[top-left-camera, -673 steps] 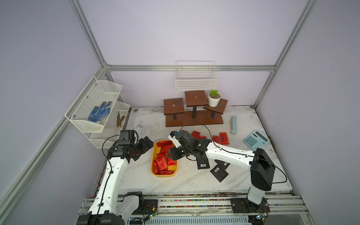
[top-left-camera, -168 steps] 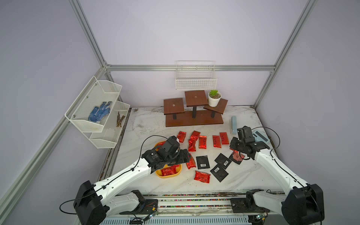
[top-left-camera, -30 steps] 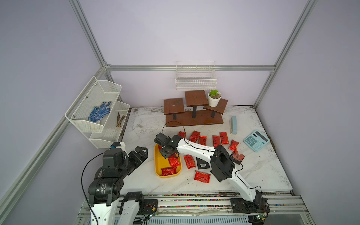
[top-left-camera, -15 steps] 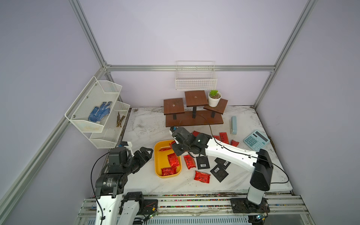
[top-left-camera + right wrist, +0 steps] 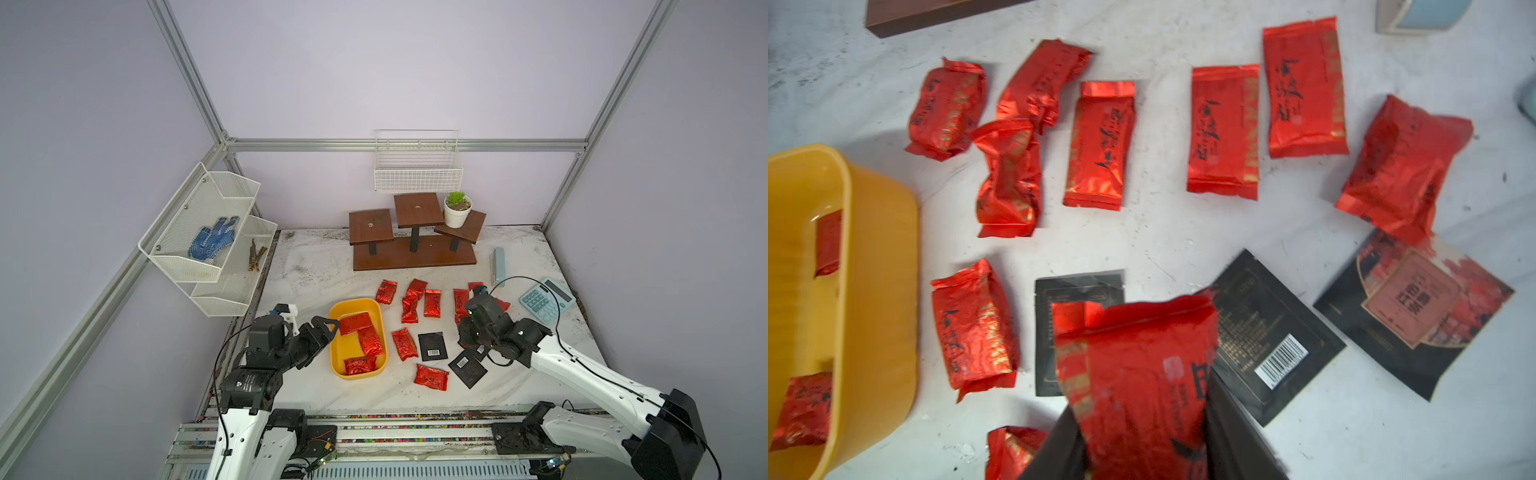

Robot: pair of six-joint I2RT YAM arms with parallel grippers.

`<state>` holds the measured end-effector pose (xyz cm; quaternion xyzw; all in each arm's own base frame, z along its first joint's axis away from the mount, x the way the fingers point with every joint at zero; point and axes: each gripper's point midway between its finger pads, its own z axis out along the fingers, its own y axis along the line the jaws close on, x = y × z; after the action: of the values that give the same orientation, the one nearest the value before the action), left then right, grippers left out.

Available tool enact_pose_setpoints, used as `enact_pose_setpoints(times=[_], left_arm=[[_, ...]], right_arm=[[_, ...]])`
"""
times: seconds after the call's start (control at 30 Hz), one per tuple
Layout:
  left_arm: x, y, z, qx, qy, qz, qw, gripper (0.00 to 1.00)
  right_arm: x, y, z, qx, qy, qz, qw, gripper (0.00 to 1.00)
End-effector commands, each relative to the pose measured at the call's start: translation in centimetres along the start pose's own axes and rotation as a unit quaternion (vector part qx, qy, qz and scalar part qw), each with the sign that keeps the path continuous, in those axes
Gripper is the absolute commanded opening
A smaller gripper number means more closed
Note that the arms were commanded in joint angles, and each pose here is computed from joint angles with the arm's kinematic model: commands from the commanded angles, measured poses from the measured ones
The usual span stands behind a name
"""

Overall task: Take the tea bags out of the storage box
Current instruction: Place the tea bag at the center of the board.

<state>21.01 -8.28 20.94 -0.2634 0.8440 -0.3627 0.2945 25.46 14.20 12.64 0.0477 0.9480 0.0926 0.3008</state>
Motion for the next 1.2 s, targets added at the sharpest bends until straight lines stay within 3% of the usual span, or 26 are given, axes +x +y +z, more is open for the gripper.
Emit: enact_pose_setpoints(times=[0.0, 0.37, 0.67, 0.77, 0.87, 0.93, 1.07, 1.17], left_arm=[[-0.8, -1.9, 0.1, 0.035, -0.012, 0.014, 0.999, 0.83], [-0.4, -2.7, 0.2, 0.049, -0.004, 0.025, 0.999, 0.83], [-0.2, -2.5, 0.2, 0.05, -0.004, 0.024, 0.998, 0.84], [-0.2, -2.2, 0.5, 0.044, -0.001, 0.023, 0.999, 0.84], [0.1, -1.7, 1.4, 0.03, 0.015, 0.025, 0.999, 0.84], [0.4, -1.0, 2.4, 0.015, 0.034, 0.028, 0.999, 0.85], [1.0, 0.1, 4.1, -0.017, 0.063, 0.039, 0.997, 0.84], [1.3, 0.7, 5.0, -0.05, 0.068, 0.056, 0.995, 0.83]], right_arm=[[1.4, -2.5, 1.0, 0.032, -0.007, 0.076, 0.997, 0.4], [6.8, -8.6, 2.8, 0.088, -0.007, 0.232, 0.969, 0.41], [8.3, -11.3, 2.7, 0.108, -0.021, 0.301, 0.947, 0.44], [8.1, -11.5, 2.4, 0.111, -0.027, 0.316, 0.942, 0.52], [7.8, -11.4, 2.2, 0.111, -0.029, 0.323, 0.939, 0.71], [7.2, -11.0, 1.9, 0.107, -0.031, 0.325, 0.939, 0.79], [5.4, -9.9, 0.8, 0.086, -0.041, 0.32, 0.943, 0.83], [2.8, -7.9, -0.7, 0.036, -0.06, 0.287, 0.955, 0.82]])
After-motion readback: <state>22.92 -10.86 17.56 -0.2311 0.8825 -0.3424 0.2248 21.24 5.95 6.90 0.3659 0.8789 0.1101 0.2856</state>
